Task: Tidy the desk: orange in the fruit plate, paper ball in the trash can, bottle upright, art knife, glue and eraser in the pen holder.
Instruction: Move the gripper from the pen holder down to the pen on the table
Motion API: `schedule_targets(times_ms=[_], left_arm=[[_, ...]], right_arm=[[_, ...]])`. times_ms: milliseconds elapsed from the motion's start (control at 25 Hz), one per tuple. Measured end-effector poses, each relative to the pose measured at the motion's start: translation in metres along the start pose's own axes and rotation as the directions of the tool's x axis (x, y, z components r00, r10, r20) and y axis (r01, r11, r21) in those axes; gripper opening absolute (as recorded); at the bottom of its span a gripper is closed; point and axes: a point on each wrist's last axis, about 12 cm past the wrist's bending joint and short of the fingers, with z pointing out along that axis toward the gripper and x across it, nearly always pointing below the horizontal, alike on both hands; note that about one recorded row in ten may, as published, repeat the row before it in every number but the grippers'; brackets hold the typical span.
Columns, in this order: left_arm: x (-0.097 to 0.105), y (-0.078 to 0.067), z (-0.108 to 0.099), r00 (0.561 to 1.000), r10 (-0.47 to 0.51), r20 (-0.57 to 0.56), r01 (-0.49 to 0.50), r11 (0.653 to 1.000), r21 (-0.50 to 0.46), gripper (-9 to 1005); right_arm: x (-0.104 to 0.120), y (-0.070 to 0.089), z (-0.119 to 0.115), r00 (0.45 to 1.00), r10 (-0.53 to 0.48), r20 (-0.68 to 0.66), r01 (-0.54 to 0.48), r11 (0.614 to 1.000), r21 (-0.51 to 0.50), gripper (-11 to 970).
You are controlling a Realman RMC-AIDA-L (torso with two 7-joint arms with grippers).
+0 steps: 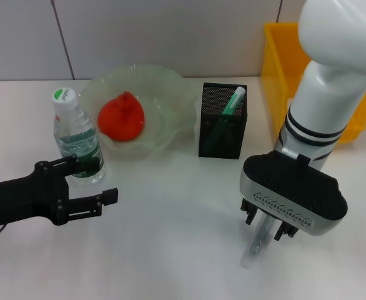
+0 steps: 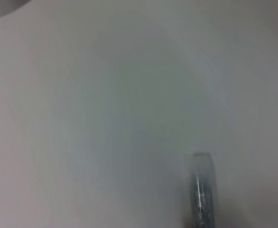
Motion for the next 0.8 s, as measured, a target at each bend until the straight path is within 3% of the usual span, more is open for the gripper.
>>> schedule_targets(times_ms=[280,600,800], left_arm=[[0.0007,-0.0005,-0.0003,1.0,-0.003,0.001,0.003,1.0,0.0,815],[0.0017,-0.0007,-0.001,1.0,-0.006,0.0,0.006,1.0,-0.004,815],[0.0016,-0.001,-0.001,1.0,-0.007,0.0,0.007,1.0,-0.001,815]], right_arm=[[0.0004,0.0005,0.0022,1.0,-0.003,0.001,0.003,1.0,0.0,513],[-0.0003,0.0004,0.0038,1.0,-0.003,0.006,0.003,1.0,0.005,385],[-0.0004,0.0009,0.0056,1.0,-0.001,0.007,0.001,1.0,0.002,387]])
